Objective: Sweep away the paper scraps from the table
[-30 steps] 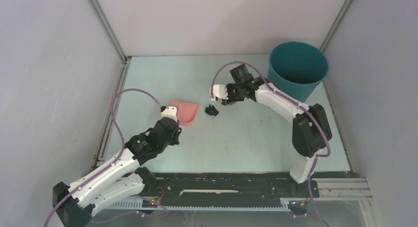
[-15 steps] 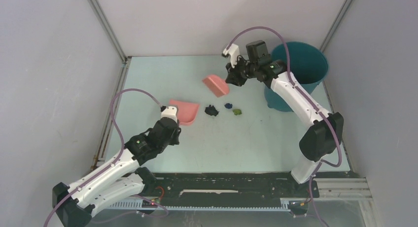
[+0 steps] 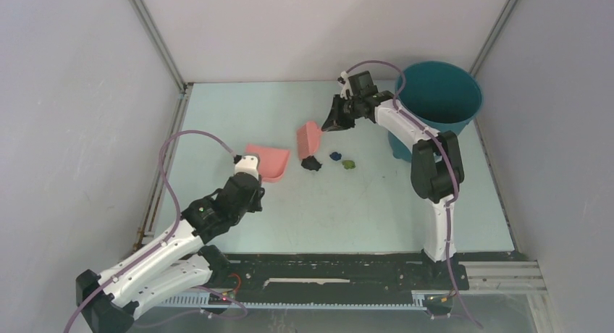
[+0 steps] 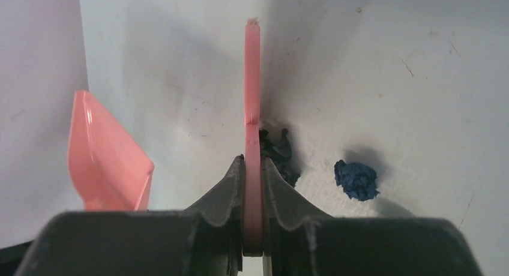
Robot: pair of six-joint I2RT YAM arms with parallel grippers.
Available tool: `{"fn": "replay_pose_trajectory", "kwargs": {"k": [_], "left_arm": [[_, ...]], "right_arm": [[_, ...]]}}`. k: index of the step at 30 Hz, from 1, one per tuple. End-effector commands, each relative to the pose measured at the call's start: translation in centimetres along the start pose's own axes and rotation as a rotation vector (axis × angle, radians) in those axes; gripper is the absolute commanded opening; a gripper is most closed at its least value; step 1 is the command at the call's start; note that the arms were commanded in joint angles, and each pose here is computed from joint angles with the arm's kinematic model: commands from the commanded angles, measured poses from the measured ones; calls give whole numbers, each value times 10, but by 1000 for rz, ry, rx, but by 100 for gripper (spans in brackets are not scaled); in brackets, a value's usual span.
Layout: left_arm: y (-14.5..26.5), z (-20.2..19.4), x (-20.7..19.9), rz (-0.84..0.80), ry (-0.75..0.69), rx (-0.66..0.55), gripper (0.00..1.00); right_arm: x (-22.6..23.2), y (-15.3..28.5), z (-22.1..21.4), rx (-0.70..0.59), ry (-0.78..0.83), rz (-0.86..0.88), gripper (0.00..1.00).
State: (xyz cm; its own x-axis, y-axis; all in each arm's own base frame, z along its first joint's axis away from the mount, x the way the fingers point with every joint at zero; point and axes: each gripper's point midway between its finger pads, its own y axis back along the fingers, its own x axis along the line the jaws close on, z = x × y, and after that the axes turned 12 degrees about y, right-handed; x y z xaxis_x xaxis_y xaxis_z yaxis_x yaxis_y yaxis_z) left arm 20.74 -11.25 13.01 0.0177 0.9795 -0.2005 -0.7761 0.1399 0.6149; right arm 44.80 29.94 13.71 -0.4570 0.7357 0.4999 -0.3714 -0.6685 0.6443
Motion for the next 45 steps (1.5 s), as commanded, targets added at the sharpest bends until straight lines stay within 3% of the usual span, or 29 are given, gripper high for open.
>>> {"fn": "replay_pose_trajectory", "kwargs": {"k": [1, 6, 15, 19, 24, 28, 31, 34, 38, 45], "left_arm": [[0, 8, 1, 13, 7, -27, 0], [-2, 5, -2, 6, -2, -9, 0], [-8, -5, -12, -37, -21, 50, 0], [-10, -12, -19, -65, -31, 86, 0], [-9, -19, -37, -148, -46, 145, 0], [4, -26, -63, -278, -67, 195, 0], [14, -36, -71, -305, -114, 247, 0], [20, -51, -71, -281, -173, 340, 0], [32, -72, -90, -343, -224, 443, 0], [39, -102, -100, -327, -378, 532, 0]], "right_arm": [[0, 21, 17, -53, -155, -59, 0], [-20, 41, -19, 26, -209, -199, 0], [-45, 96, -93, 171, -128, -319, 0], [-35, 126, -96, 133, -23, -298, 0], [4, 171, -68, -30, 132, -232, 0], [27, 207, -44, -170, 361, -227, 0], [35, 228, -41, -200, 592, -225, 0], [28, 233, -43, -158, 781, -290, 0], [-8, 223, -47, -9, 907, -494, 0], [-43, 187, -82, 205, 865, -552, 0]]}}
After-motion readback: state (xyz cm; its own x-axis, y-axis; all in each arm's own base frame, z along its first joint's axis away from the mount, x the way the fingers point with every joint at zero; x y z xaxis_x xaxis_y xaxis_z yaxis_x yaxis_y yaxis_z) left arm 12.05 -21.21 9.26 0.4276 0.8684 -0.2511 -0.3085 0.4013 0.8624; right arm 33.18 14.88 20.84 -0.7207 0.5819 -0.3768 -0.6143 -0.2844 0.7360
